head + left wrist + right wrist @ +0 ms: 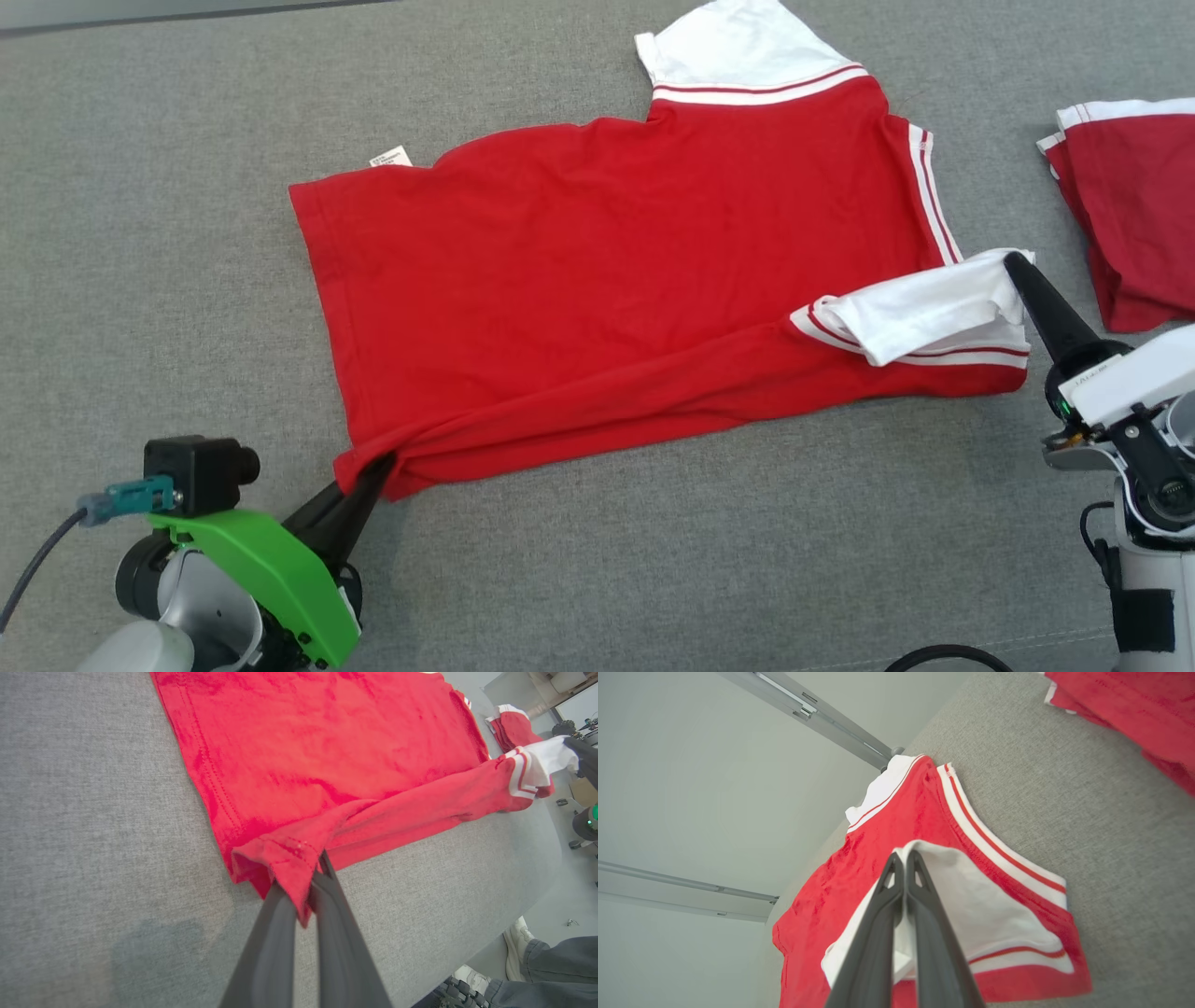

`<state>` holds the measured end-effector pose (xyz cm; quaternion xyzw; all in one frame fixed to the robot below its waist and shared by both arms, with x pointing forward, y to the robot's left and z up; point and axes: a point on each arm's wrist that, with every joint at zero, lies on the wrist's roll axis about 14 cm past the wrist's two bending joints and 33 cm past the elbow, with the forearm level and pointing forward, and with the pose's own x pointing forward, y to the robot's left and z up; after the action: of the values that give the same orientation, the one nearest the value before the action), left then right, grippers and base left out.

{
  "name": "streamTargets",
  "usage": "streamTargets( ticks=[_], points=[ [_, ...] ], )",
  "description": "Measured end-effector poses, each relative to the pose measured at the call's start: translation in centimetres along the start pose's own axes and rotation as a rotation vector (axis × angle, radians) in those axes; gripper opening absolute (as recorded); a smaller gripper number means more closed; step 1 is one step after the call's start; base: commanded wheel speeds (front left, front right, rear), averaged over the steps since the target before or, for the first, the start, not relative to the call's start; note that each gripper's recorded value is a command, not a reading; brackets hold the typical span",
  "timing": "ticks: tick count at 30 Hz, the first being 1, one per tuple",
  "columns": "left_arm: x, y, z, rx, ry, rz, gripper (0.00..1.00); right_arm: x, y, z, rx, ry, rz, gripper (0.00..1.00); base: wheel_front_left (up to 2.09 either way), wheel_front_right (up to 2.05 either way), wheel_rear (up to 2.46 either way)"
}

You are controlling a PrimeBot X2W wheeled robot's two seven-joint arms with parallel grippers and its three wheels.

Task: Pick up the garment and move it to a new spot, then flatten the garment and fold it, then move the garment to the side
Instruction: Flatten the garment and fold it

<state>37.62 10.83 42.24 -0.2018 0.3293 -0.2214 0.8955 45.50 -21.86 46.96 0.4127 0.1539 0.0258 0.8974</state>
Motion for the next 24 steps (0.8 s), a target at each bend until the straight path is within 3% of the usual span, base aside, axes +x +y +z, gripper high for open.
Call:
streamTargets(
  ticks=[18, 19, 20, 21, 22, 24],
  points=[
    [3.7, 1.6, -0.2, 0.048, 0.134, 0.004, 0.00, 4.2, -0.1, -1.5, -0.142, 0.079, -0.043, 0.00, 0.00, 0.00, 0.00],
    [3.9, 1.8, -0.3, 0.047, 0.140, 0.008, 0.00, 4.3, -0.1, -1.6, -0.163, 0.082, -0.043, 0.18, 0.00, 0.00, 0.00],
    [4.0, 2.0, -0.4, 0.046, 0.148, 0.012, 0.00, 4.4, -0.1, -1.7, -0.185, 0.087, -0.043, 0.45, 0.00, 0.00, 0.00],
    [4.1, 2.1, -0.5, 0.044, 0.151, 0.017, 0.20, 4.4, -0.2, -1.8, -0.207, 0.088, -0.043, 0.82, 0.00, 0.00, 0.00],
    [4.1, 2.2, -0.6, 0.041, 0.150, 0.022, 0.40, 4.4, -0.2, -1.9, -0.229, 0.089, -0.043, 1.00, 0.00, 0.00, 0.00],
    [4.3, 2.2, -0.8, 0.031, 0.150, 0.026, 0.49, 4.5, -0.1, -1.9, -0.267, 0.090, -0.034, 1.00, 0.00, 0.00, 0.00]
  ],
)
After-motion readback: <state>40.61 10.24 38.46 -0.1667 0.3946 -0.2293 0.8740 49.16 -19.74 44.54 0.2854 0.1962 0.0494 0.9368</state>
